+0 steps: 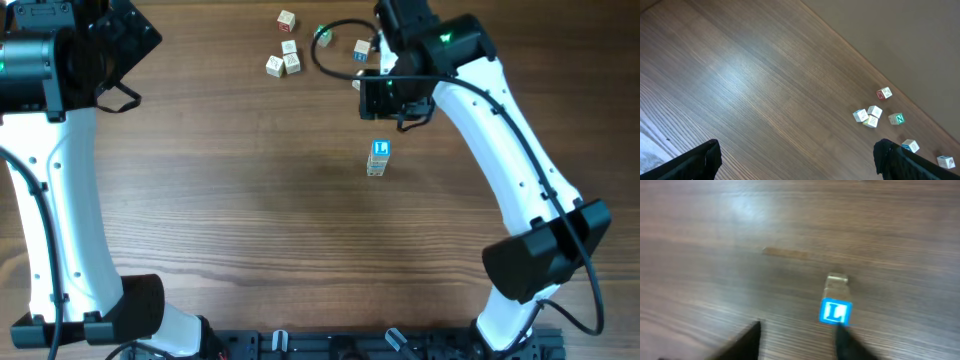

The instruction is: Form a tower

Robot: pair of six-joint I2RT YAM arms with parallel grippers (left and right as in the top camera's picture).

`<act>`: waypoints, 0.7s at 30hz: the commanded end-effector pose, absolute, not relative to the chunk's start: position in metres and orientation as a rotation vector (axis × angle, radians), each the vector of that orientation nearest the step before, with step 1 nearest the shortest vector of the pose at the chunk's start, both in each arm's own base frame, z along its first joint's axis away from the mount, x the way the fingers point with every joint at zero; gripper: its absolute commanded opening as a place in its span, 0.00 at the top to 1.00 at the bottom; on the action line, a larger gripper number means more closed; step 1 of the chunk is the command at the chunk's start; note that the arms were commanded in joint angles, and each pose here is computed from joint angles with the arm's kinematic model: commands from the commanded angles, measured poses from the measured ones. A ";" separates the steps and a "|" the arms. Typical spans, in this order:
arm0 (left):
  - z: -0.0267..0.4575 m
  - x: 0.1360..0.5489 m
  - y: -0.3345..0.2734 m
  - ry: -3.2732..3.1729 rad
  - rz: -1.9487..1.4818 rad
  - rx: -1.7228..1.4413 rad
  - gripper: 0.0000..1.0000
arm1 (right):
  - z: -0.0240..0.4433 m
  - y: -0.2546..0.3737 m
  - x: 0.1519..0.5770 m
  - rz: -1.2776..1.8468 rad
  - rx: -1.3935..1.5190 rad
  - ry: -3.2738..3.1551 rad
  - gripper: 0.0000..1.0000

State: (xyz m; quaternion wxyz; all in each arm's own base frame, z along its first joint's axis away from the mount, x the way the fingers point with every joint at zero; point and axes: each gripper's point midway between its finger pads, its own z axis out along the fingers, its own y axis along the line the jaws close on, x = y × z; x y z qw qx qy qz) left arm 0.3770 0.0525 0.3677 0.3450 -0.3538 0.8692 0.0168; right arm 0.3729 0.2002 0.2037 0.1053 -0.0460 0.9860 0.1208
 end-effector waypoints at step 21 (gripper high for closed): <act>0.378 0.372 0.057 2.213 0.045 -0.938 0.00 | 0.061 0.257 0.286 -0.152 -0.740 2.856 0.95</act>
